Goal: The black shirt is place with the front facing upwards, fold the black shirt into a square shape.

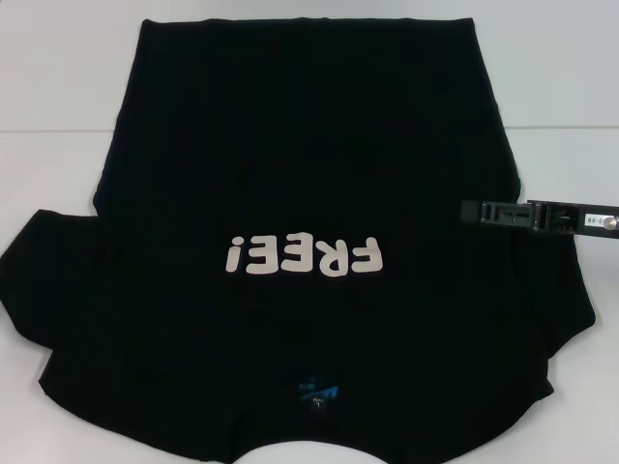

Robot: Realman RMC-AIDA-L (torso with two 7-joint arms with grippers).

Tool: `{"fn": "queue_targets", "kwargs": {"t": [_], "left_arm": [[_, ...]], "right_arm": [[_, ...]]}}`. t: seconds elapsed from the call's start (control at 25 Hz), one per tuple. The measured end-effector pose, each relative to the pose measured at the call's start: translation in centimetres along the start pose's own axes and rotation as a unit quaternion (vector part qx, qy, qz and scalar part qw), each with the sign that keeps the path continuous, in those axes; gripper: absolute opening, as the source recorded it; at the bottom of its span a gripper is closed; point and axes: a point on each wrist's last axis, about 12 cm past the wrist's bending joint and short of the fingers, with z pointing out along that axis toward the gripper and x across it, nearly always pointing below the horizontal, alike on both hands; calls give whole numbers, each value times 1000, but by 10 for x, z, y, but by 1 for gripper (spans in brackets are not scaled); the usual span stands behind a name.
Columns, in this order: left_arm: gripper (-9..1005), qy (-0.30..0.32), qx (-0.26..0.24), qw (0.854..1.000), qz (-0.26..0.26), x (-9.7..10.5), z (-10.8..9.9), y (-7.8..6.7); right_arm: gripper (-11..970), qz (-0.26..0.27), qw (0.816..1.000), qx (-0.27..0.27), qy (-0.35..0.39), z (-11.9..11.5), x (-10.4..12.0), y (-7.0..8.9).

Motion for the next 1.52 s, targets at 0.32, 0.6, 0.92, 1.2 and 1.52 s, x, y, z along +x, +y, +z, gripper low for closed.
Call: {"fn": "queue_targets", "kwargs": {"t": [0.32, 0.6, 0.92, 1.2, 1.52], "left_arm": [[44, -8, -21, 1000, 18, -16, -4, 0], [44, -3, -45, 999, 15, -26, -5, -1], [43, -3, -53, 999, 12, -25, -3, -2], [43, 0, -42, 999, 0, -15, -1, -1], [43, 4, 81, 996, 25, -25, -6, -47]], "right_arm": [[927, 0, 1000, 0, 0, 0, 0, 0], [928, 1, 1000, 0, 1, -1, 2, -1], [927, 1, 1000, 1, 0, -1, 2, -1], [927, -1, 1000, 1, 0, -1, 0, 0], [928, -5, 1000, -1, -1, 0, -2, 1]]}}
